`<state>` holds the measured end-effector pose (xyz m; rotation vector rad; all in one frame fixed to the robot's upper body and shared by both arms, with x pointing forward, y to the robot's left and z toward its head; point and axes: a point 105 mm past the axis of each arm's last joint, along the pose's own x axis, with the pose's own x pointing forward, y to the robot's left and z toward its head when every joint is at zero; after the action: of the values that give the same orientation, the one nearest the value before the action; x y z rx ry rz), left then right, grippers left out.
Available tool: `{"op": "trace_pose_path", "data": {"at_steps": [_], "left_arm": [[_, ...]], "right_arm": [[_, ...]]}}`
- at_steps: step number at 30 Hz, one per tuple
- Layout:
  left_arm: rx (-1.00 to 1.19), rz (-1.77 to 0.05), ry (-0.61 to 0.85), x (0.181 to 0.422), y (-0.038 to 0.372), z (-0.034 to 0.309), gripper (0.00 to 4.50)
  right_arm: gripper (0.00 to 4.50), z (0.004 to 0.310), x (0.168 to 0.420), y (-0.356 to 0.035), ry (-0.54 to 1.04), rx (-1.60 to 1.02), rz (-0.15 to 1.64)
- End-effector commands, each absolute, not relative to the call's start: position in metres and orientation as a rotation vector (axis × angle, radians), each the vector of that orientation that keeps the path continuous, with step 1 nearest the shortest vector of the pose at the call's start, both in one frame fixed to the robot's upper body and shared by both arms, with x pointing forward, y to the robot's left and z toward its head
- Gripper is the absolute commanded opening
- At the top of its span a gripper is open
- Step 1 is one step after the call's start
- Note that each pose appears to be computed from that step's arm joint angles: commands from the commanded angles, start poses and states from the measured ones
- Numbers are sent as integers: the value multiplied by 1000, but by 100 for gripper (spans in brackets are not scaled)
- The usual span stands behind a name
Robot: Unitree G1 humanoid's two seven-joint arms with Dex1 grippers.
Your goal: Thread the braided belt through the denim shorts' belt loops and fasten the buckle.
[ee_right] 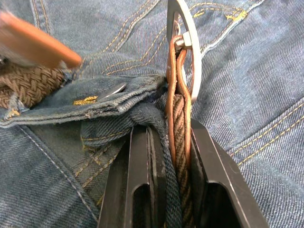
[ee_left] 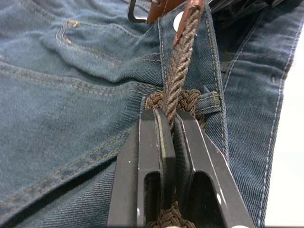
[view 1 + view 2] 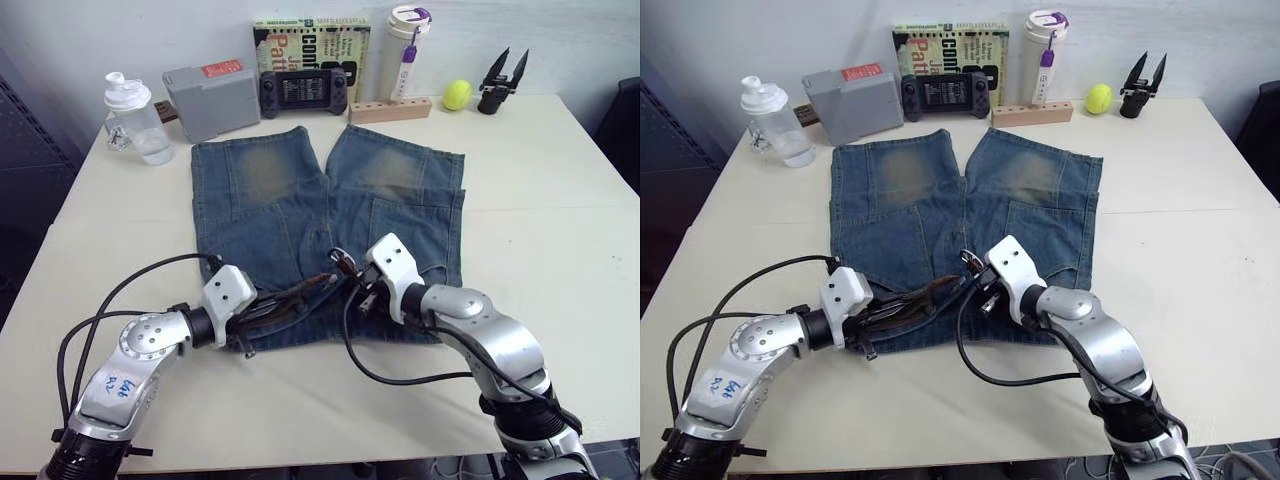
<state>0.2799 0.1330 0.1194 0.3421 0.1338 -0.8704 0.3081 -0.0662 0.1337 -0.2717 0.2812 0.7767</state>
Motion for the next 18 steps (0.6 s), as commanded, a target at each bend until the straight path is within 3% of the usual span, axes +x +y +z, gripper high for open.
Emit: {"op": "trace_pose_path", "data": {"at_steps": [1, 18], "left_arm": [[320, -813, 142, 285, 127, 121, 0], [313, -711, 173, 298, 113, 118, 0]], "right_arm": [[24, 159, 304, -60, 164, -349, 778], [24, 156, 295, -46, 149, -454, 809]]}}
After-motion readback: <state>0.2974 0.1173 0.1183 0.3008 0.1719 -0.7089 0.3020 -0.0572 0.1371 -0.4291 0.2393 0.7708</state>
